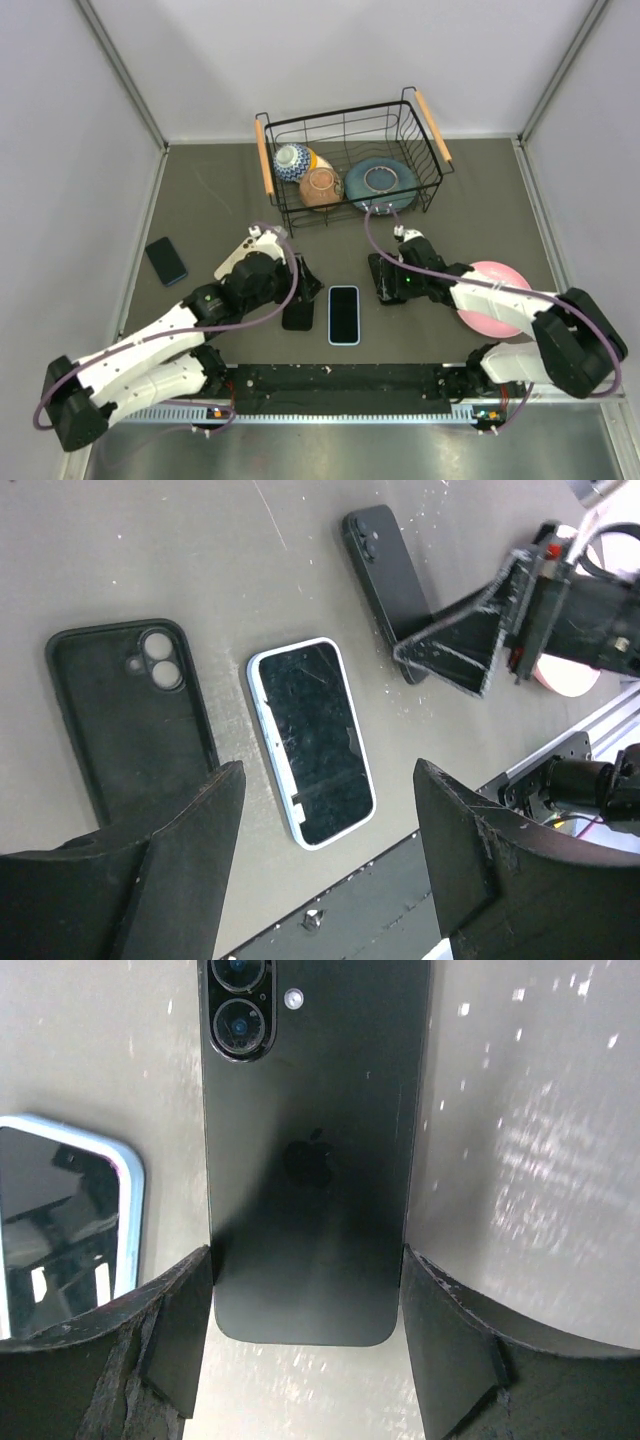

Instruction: Put the phone into the phone case

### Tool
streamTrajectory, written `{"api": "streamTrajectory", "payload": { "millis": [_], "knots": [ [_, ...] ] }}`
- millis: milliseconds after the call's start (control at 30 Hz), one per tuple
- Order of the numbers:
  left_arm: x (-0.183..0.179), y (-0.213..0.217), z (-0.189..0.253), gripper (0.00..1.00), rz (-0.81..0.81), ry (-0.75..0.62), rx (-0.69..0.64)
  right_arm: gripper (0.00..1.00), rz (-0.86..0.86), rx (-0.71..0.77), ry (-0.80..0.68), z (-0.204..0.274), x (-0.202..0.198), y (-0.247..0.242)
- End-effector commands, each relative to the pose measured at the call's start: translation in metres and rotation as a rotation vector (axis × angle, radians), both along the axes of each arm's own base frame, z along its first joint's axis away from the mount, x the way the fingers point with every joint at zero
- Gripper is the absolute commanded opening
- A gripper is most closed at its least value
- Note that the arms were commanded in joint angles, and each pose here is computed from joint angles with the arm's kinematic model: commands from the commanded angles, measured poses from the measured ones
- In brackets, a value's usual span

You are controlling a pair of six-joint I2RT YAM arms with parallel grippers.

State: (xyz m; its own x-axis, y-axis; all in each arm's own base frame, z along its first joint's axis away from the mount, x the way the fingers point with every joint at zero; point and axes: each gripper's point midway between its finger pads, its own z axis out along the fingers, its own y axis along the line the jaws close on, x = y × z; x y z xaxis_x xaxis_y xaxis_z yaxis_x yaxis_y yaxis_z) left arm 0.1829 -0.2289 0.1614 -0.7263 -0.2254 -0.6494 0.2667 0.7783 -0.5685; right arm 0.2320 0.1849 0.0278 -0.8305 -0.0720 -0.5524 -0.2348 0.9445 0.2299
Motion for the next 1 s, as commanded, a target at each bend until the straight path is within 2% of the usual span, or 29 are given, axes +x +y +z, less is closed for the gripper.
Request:
{"api": "streamTrajectory", "payload": {
  "millis": [0, 133, 267, 300, 367, 433, 467, 500, 533, 733, 867, 967],
  "knots": [
    [0.021, -0.03, 0.011, 0.73, -0.019, -0.027, -0.052, 0.53, -0.035, 0.217, -0.038, 0.03, -0.008, 0.019],
    [0.04, -0.055, 0.015, 0.73, -0.034, -0.001, -0.027, 0.52, -0.049, 0.312, -0.073, 0.04, -0.012, 0.024],
    [0.054, -0.083, -0.006, 0.73, -0.056, 0.053, -0.027, 0.5, -0.017, 0.398, -0.084, 0.047, -0.017, 0.034],
    [0.061, -0.092, -0.001, 0.72, -0.047, 0.04, -0.064, 0.5, -0.016, 0.405, -0.074, 0.043, -0.021, 0.034],
    [0.071, -0.104, -0.018, 0.72, -0.04, 0.072, -0.059, 0.5, -0.007, 0.425, -0.079, 0.043, -0.022, 0.036],
    [0.074, -0.123, -0.013, 0.7, -0.095, 0.091, -0.085, 0.5, -0.011, 0.435, -0.08, 0.041, -0.025, 0.034],
    [0.077, -0.127, -0.03, 0.7, -0.099, 0.123, -0.05, 0.5, -0.009, 0.448, -0.088, 0.043, -0.025, 0.035],
    [0.083, -0.134, -0.024, 0.69, -0.107, 0.116, -0.051, 0.5, -0.016, 0.453, -0.086, 0.041, -0.027, 0.033],
    [0.084, -0.135, -0.044, 0.69, -0.103, 0.156, -0.008, 0.49, -0.02, 0.457, -0.087, 0.04, -0.028, 0.033],
    [0.087, -0.149, -0.075, 0.68, -0.12, 0.232, 0.014, 0.49, -0.025, 0.477, -0.099, 0.043, -0.033, 0.03],
    [0.089, -0.158, -0.083, 0.63, -0.135, 0.247, 0.01, 0.49, -0.019, 0.48, -0.119, 0.049, -0.031, 0.029],
    [0.089, -0.158, -0.085, 0.53, -0.14, 0.253, 0.007, 0.49, -0.003, 0.493, -0.121, 0.049, -0.032, 0.032]
  ]
}}
